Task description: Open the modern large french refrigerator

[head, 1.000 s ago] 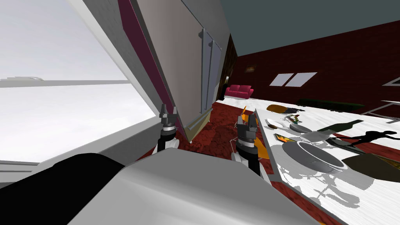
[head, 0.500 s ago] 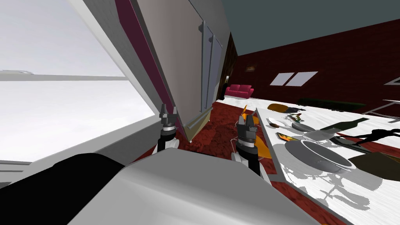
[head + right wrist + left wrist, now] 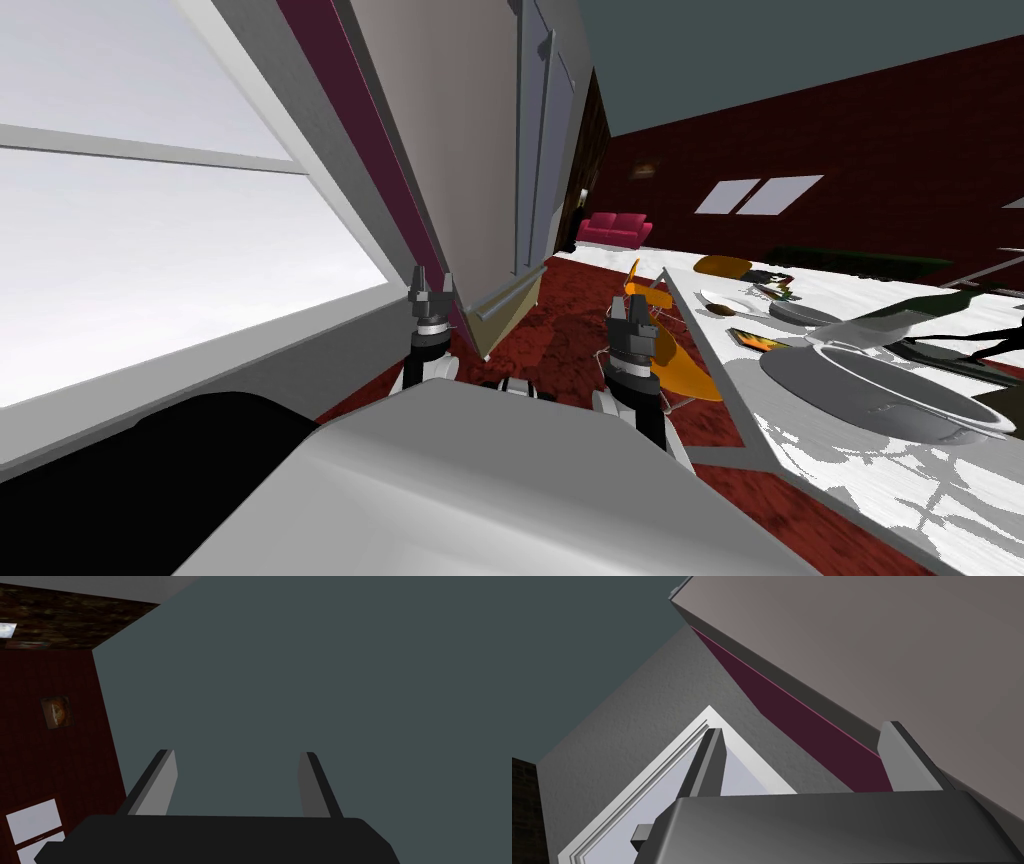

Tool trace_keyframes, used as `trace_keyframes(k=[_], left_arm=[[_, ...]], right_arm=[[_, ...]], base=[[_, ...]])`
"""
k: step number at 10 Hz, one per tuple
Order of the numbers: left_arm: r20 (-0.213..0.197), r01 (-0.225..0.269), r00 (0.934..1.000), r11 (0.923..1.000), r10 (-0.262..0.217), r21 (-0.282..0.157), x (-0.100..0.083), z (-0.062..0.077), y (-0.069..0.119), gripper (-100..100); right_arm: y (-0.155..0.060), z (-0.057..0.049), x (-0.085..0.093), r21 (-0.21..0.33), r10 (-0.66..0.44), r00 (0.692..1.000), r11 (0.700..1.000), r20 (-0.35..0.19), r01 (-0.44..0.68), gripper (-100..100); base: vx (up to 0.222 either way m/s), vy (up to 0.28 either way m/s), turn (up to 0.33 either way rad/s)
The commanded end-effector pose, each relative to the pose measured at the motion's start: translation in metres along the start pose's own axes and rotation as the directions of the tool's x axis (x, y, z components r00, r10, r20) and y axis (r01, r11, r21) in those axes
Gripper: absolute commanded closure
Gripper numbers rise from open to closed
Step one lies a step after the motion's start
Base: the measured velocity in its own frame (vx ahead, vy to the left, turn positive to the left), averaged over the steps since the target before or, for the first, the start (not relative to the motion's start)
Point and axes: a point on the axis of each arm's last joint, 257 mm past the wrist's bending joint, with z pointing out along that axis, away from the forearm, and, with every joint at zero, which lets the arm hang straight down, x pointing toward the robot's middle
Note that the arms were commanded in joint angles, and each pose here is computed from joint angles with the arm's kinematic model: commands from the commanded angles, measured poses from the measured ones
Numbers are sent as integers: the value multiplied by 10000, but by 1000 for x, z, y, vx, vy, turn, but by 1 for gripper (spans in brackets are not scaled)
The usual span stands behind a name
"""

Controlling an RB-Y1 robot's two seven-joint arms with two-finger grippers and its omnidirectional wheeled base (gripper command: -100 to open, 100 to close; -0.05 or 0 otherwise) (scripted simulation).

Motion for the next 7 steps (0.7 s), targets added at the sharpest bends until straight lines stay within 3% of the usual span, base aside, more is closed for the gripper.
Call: trace_keyframes(k=[1, 4, 7], left_arm=[[-389, -53, 9992, 9998, 45, -209, 2, -3, 8, -100], [-718, -41, 9974, 9978, -7, -662, -3, -11, 28, -100], [-615, 93, 9980, 9934, -165, -1144, -17, -21, 53, -100]], right_arm=[[0, 0, 0, 6, 0, 10000, 10000, 0, 0, 0], [0, 0, 0, 9, 1, 10000, 10000, 0, -1, 0], [0, 0, 0, 10, 1, 10000, 10000, 1, -1, 0]], base=[[39, -26, 0], [82, -45, 1], [181, -84, 2]])
